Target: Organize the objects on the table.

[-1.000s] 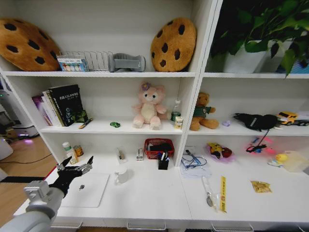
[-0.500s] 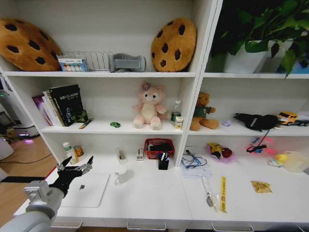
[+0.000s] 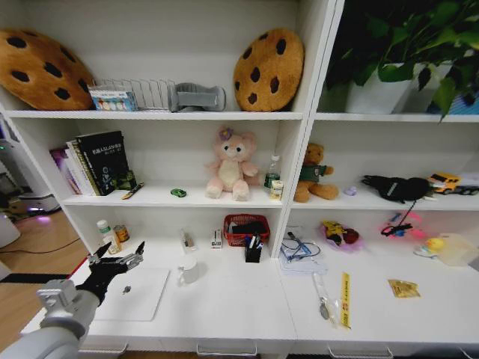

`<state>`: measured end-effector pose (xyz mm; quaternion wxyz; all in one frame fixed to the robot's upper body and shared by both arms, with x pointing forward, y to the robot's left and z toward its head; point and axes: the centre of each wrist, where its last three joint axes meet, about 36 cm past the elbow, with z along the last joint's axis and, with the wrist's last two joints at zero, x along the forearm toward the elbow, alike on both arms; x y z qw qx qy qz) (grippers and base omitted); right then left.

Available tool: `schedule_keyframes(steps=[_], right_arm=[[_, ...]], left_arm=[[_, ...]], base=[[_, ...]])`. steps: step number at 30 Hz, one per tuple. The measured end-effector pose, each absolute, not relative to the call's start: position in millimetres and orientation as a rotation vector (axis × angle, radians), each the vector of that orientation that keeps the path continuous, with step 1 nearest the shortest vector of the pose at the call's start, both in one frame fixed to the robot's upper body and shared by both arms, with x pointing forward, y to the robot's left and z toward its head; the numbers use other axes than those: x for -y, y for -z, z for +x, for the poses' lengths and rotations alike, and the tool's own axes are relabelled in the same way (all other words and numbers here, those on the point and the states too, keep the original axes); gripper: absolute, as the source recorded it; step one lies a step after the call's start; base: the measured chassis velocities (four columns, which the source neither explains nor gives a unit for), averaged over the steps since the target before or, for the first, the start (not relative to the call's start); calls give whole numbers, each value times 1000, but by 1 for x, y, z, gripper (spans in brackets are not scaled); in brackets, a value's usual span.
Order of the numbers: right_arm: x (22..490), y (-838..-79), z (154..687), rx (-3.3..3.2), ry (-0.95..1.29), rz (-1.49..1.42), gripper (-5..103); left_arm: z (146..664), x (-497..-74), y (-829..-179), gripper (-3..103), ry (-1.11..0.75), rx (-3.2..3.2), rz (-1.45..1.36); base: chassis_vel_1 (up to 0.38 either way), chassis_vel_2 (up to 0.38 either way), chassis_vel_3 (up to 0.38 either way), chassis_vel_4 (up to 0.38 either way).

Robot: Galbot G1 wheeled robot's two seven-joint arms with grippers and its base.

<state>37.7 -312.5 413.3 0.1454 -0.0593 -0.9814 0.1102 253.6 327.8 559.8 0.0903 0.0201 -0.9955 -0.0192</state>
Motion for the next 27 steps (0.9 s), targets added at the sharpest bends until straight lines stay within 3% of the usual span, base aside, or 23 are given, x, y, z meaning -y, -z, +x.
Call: schedule_keyframes(steps=[6,13,27], right_arm=[[307,-493,118,2992,-316,-241,100],[309,-520,181,2910,-197,-286,100],[291,-504,176,2973,-262,-82,100]], left_arm=[[254,-328,-560,100,57,2960,59],[254,-328,-560,100,57,2959,60],[254,-328,-560,100,57,2959,60]], base=[[0,0,0,0],[0,0,0,0],[0,0,0,0]])
